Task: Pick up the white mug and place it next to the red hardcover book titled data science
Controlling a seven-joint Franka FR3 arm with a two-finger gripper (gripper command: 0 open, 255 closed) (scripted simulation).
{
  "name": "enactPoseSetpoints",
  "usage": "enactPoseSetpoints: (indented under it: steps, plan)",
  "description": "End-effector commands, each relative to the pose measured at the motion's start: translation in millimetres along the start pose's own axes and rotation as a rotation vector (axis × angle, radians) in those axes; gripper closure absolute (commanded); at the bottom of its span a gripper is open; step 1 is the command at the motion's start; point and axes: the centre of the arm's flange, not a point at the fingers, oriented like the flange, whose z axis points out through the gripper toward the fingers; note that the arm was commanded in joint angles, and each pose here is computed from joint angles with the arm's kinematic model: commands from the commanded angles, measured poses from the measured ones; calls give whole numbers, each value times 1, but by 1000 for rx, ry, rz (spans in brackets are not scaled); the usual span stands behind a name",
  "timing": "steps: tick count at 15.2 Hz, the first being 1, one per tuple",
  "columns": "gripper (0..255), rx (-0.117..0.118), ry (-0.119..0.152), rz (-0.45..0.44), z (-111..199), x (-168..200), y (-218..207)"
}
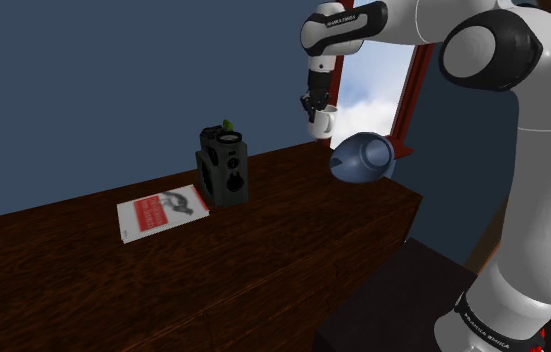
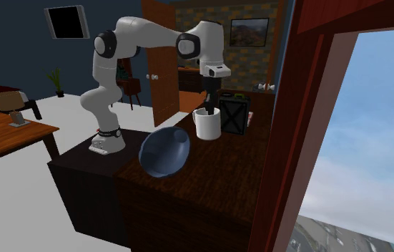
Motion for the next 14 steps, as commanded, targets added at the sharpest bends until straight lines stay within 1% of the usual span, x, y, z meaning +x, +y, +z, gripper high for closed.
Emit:
enactPoseSetpoints:
  steps: [1, 2, 14]
  plan:
    - [255, 0, 0, 0, -11, 0, -1]
    - [255, 0, 0, 0, -15, 0, -1]
    - [255, 0, 0, 0, -17, -36, -155]
